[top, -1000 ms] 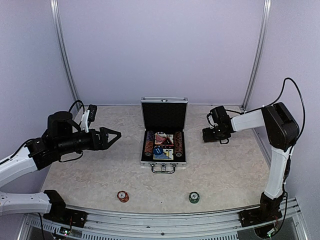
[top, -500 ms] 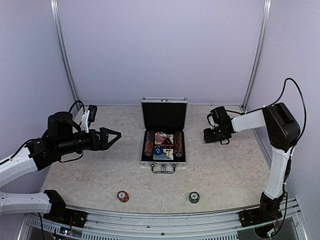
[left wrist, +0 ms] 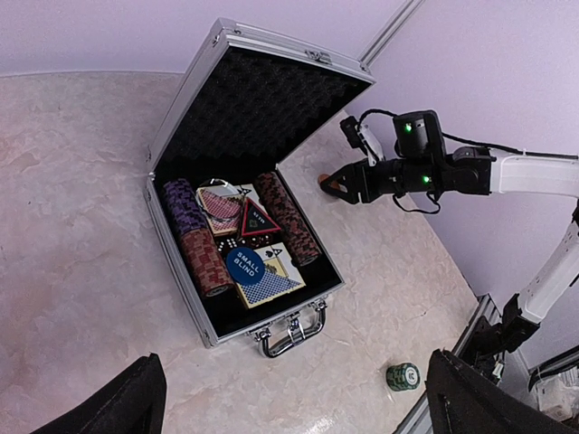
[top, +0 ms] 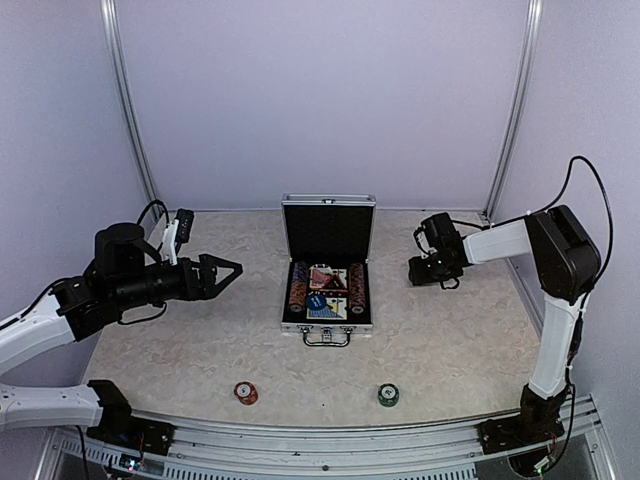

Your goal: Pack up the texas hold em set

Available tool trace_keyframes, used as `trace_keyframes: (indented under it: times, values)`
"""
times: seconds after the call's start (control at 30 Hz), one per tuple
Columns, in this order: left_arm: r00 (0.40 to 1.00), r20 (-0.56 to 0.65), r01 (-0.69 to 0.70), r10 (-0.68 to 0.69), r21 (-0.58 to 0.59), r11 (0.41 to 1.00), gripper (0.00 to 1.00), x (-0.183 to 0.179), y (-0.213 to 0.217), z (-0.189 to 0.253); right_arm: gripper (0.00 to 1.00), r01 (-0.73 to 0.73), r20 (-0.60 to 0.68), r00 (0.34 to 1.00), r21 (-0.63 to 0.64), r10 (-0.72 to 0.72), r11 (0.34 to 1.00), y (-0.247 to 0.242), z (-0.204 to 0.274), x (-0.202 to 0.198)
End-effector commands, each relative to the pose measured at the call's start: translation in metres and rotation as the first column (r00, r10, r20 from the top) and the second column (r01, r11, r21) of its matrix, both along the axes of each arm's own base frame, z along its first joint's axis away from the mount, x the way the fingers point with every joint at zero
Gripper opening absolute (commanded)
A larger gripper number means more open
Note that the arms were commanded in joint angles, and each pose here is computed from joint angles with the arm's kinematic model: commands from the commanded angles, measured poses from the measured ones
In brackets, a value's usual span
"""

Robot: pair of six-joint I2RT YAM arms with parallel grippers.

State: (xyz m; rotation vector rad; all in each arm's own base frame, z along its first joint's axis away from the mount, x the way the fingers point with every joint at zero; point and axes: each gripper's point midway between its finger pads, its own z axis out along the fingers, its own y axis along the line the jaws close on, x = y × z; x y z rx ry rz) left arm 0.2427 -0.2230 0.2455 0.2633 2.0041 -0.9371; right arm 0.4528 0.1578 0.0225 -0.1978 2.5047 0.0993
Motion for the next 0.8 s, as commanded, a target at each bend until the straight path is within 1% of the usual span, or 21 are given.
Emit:
trace_keyframes:
  times: [0.0, 0.37, 0.77]
  values:
    - [1.000, 0.019, 0.001, -0.001, -0.019, 1.000, 0.99, -0.001, 0.001, 0.005, 0.51, -0.018, -0.160, 0.987, -0.031, 0.013, 0.999, -0.005, -0.035, -0.039]
    - [1.000, 0.018, 0.001, -0.001, -0.018, 1.000, 0.99, 0.000, 0.001, 0.005, 0.47, -0.022, -0.118, 0.993, -0.012, 0.020, 1.000, -0.003, -0.018, -0.035]
    - [1.000, 0.015, -0.001, 0.001, -0.017, 1.000, 0.99, 0.000, 0.001, 0.003, 0.46, -0.052, -0.083, 0.995, -0.005, 0.052, 0.999, 0.009, -0.003, -0.035]
